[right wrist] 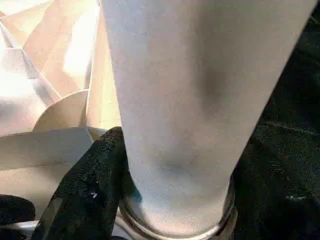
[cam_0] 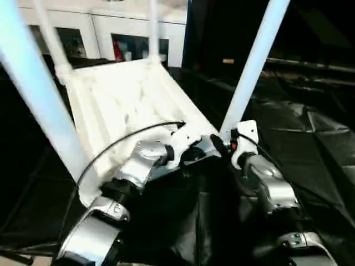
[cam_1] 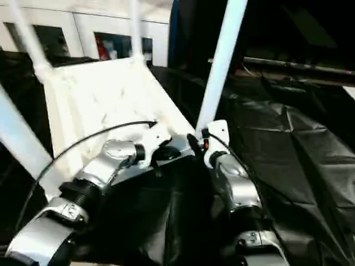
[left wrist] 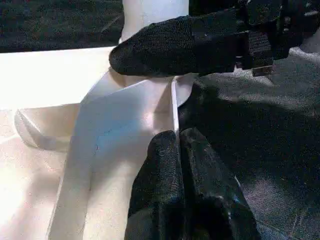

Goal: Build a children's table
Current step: Rotate leg to tighten

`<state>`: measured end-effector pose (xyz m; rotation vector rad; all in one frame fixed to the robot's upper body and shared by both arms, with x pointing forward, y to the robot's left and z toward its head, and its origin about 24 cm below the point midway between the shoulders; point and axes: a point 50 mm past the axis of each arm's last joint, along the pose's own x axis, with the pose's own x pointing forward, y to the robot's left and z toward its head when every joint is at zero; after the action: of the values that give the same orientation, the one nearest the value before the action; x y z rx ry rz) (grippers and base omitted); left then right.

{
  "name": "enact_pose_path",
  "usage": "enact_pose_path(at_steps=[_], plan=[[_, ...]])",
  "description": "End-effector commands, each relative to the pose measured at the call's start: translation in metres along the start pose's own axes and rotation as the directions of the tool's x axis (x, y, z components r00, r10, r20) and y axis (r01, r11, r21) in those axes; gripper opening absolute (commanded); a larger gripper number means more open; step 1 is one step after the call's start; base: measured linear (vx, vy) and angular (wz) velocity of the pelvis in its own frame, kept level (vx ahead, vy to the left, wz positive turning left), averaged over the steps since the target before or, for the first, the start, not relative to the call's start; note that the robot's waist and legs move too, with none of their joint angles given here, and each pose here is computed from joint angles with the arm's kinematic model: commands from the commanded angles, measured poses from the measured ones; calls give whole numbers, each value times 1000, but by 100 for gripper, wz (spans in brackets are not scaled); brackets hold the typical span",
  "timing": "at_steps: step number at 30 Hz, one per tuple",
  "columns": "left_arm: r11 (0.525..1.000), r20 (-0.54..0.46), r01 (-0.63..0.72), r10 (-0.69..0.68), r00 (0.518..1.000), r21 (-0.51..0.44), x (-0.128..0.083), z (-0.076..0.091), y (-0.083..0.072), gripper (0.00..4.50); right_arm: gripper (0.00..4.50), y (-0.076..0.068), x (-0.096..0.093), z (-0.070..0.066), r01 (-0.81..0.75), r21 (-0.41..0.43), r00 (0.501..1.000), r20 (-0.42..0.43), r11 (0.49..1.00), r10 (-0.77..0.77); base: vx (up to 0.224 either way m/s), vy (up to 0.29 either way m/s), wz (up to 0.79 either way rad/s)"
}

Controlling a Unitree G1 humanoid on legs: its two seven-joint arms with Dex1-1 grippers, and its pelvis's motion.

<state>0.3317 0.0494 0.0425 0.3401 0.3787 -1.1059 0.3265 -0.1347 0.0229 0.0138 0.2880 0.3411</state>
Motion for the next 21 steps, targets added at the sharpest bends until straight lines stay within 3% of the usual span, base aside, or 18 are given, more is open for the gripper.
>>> enact_pose_path(at_steps=[1, 3, 9, 15, 18, 21], plan=[[994, 16, 108, -109, 994, 21, 20, 9, -23, 0, 335, 38, 7, -16, -168, -40, 983, -88, 985, 164, 0, 0, 0], [992, 3, 124, -124, 992, 17, 13, 5, -18, 0, 353, 37, 6, -11, -218, -74, 974, -74, 973, 212, 0, 0, 0], [985, -51, 171, -170, 984, 7, -4, -6, -8, 0, 353, 23, -5, 0, -387, -116, 922, -73, 915, 381, 0, 0, 0], [960, -176, 281, -277, 945, -1, -39, -24, 8, 0, 353, -7, -32, 14, -606, -200, 795, -164, 770, 584, 0, 0, 0], [955, -193, 295, -291, 937, -10, -46, -26, 12, 0, 353, -12, -37, 15, -644, -210, 765, -196, 735, 614, 0, 0, 0], [949, -204, 316, -313, 928, -20, -50, -27, 12, 0, 353, -15, -38, 16, -647, -215, 762, -211, 732, 612, 0, 0, 0]])
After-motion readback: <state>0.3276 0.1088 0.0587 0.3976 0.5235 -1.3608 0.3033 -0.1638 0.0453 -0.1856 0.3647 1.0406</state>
